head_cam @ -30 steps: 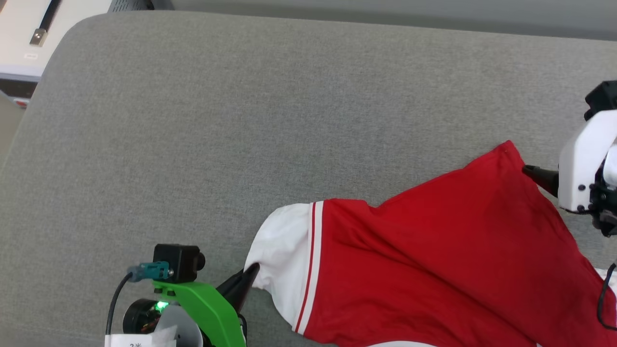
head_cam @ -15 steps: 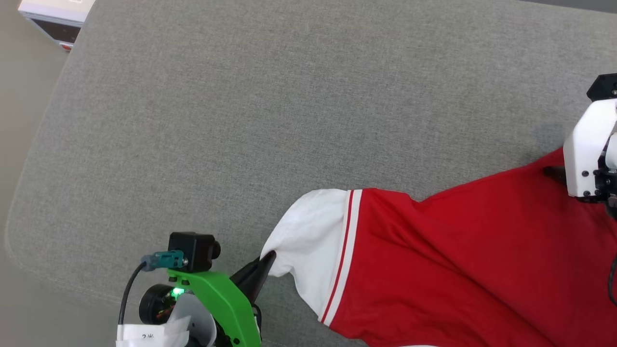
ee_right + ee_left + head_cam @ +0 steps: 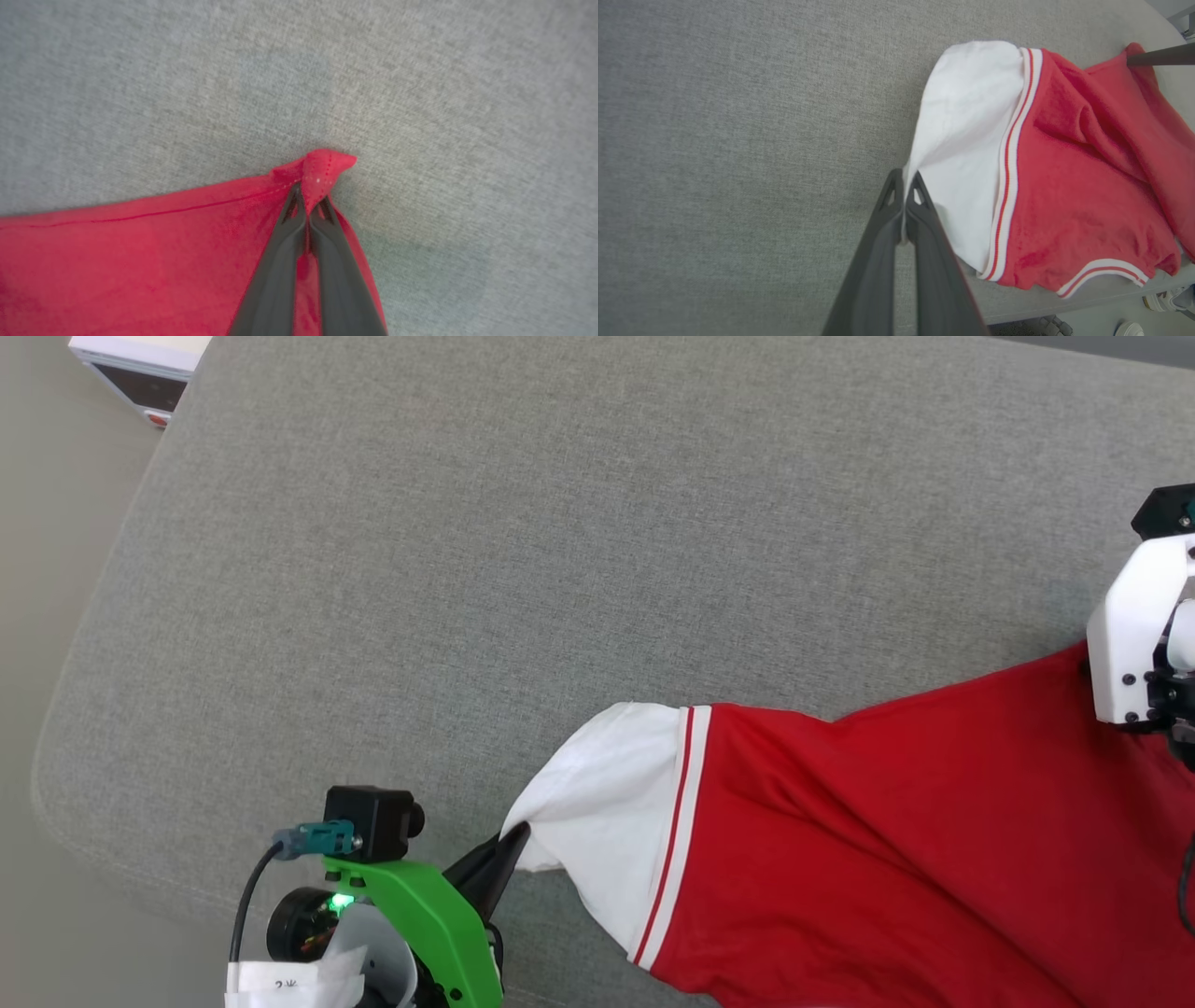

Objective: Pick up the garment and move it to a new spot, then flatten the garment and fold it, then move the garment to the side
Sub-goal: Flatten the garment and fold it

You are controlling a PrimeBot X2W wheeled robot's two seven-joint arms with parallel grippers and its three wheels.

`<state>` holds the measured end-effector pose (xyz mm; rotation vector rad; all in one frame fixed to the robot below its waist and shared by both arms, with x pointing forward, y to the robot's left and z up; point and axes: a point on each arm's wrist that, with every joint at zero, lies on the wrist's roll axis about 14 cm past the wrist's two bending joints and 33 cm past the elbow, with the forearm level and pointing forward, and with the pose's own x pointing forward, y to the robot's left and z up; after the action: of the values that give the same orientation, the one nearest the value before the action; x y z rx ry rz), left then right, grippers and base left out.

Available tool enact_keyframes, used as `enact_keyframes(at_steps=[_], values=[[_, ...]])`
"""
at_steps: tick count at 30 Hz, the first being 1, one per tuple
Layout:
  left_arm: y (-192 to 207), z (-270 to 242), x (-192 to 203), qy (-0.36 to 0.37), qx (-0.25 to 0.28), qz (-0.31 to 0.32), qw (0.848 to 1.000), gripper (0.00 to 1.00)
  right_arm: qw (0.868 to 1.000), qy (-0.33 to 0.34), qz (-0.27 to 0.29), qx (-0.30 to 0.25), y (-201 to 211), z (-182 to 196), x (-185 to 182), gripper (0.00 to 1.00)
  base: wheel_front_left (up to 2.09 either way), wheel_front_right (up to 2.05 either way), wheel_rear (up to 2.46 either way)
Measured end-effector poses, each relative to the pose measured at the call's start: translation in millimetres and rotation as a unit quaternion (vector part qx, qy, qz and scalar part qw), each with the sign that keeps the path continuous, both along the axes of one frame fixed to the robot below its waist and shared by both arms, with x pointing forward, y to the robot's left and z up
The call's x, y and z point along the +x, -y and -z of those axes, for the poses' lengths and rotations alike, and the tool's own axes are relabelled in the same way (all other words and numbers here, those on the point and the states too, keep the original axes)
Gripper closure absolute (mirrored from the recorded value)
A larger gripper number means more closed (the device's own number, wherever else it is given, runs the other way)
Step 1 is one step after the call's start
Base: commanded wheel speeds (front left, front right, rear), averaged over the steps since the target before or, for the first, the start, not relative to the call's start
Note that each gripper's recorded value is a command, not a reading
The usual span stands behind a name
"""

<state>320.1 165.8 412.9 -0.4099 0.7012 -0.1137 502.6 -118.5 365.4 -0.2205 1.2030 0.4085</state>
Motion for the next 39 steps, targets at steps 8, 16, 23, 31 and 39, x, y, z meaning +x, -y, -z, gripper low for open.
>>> enact_keyframes(at_steps=[8,16,23,31,39], values=[[-5,-17,7,0.037,0.008,-0.004,0.999,1.0,0.996,0.07,0.019,0.047,-3,-26,8,1.0,0.0,0.0,0.0],[-12,-52,24,0.103,0.054,0.017,0.993,1.0,0.982,0.165,0.04,0.078,13,-80,15,1.0,0.0,0.0,0.0],[-17,-92,38,0.164,0.09,0.034,0.982,1.0,0.964,0.24,0.064,0.094,40,-132,5,1.0,0.0,0.0,0.0],[-15,-160,56,0.273,0.113,0.032,0.955,1.0,0.935,0.324,0.082,0.124,62,-191,-20,1.0,0.0,0.0,0.0],[-13,-237,62,0.391,0.134,0.027,0.91,1.0,0.89,0.426,0.096,0.134,88,-253,-53,1.0,0.0,0.0,0.0]])
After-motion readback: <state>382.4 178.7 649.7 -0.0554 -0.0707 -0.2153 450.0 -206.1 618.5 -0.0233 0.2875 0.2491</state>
